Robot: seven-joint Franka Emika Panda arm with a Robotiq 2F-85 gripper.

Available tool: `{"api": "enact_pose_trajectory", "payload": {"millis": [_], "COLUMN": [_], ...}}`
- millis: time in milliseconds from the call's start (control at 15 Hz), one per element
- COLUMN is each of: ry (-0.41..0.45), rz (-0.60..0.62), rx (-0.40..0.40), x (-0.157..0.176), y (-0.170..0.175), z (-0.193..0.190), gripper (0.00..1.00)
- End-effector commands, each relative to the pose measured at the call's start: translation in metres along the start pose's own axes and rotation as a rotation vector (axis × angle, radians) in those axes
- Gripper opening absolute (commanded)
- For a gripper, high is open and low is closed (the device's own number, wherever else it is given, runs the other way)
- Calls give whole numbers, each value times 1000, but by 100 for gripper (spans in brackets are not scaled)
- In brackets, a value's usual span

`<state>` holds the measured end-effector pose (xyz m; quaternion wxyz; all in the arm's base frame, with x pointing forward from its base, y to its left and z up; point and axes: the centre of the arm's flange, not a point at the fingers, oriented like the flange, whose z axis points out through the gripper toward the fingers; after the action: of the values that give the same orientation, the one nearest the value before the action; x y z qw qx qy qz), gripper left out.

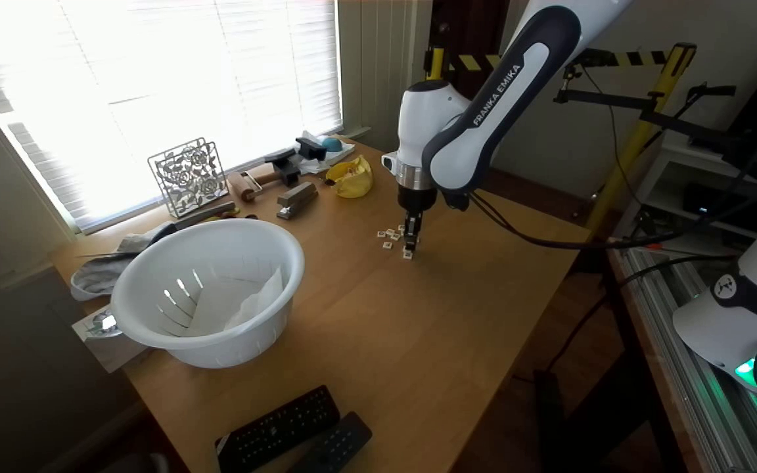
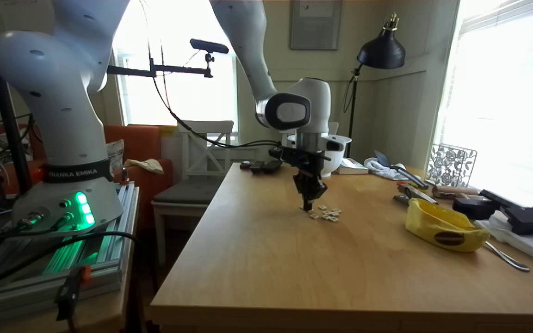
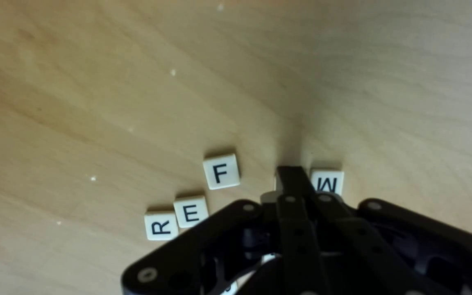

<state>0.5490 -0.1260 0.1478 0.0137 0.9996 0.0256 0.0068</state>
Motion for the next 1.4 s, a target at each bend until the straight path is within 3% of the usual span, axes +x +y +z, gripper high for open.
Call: {"api": "enact_pose_trajectory", "payload": {"millis": [0,1333], "ry": [-47,-28], "rz": [18,40], "rx": [5,5], "x": [-3,-3], "y": [-4,1], "z": [21,12], "gripper": [0,0]}}
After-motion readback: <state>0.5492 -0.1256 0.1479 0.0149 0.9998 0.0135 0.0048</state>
